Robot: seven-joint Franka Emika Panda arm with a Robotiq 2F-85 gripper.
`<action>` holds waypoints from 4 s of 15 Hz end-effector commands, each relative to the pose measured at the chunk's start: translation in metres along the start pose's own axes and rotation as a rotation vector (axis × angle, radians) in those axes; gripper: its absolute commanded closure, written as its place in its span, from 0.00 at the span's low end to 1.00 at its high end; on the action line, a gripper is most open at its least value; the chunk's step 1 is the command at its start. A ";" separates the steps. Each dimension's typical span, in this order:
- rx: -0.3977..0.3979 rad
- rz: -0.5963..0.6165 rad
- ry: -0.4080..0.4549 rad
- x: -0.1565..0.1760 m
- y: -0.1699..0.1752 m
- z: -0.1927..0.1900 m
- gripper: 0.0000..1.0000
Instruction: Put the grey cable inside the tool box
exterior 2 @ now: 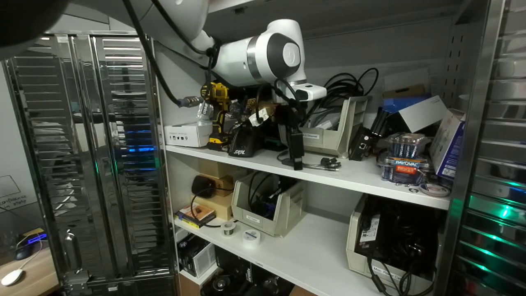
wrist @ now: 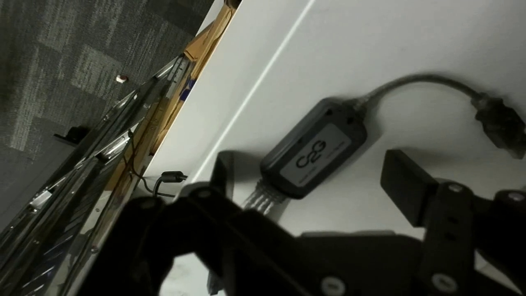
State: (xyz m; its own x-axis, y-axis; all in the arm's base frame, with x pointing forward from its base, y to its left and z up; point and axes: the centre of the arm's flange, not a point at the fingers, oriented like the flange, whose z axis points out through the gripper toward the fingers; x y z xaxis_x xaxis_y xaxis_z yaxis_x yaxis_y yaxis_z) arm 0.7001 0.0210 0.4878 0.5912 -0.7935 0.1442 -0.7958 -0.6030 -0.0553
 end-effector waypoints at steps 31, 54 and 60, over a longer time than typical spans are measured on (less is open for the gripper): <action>0.442 -0.080 0.465 -0.030 0.065 -0.099 0.78; 0.632 -0.332 0.880 0.015 -0.040 -0.111 0.80; 0.467 -0.609 0.967 0.012 -0.055 -0.082 0.80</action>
State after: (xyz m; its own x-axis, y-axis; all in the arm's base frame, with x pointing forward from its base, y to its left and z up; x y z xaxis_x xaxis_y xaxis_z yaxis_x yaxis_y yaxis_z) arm 0.7236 0.0494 0.5723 0.3488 -0.2506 0.9031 -0.2314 -0.9568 -0.1761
